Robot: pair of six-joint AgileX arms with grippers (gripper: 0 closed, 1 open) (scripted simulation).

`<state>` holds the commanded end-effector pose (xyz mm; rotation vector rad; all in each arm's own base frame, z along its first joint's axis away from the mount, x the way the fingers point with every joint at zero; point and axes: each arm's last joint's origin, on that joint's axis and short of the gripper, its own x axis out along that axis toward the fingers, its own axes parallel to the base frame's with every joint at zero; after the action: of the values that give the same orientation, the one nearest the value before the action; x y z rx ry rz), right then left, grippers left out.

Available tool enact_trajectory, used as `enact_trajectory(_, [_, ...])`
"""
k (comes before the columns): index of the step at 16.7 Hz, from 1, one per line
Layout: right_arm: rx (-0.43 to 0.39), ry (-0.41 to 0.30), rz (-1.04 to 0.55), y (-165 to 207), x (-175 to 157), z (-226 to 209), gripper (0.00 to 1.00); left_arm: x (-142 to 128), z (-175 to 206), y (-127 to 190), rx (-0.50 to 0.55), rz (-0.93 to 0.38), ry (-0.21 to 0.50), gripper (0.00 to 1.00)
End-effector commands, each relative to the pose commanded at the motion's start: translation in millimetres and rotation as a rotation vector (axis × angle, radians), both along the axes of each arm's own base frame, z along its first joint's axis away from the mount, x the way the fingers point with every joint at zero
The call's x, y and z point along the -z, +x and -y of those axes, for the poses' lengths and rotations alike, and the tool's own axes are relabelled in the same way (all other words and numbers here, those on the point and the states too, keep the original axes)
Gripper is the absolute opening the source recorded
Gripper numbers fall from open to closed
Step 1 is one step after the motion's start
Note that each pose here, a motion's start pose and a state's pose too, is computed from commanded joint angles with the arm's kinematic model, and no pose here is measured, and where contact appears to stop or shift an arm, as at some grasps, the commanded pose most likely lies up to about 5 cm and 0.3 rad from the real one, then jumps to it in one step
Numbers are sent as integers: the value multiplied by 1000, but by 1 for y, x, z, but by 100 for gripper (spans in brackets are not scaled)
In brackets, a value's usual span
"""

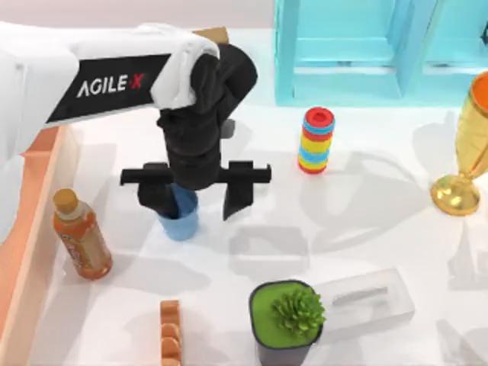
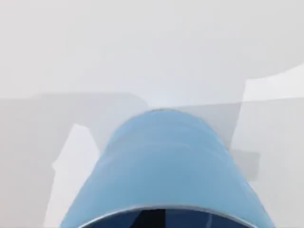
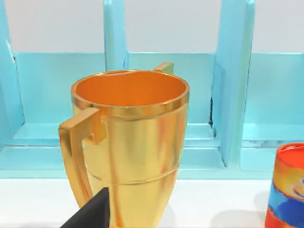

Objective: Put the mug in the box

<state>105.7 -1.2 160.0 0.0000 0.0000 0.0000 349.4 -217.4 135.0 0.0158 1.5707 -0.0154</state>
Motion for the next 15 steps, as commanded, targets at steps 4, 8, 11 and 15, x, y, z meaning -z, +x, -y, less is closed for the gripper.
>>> enact_trajectory(4, [0,0,0,0,0,0,100,0,0,0,0,0,0,17])
enact_trajectory(8, [0,0,0,0,0,0,100,0,0,0,0,0,0,0])
enact_trajectory(11, [0,0,0,0,0,0,100,0,0,0,0,0,0,0])
enact_trajectory(15, [0,0,0,0,0,0,100,-1,0,0,0,2,-1,0])
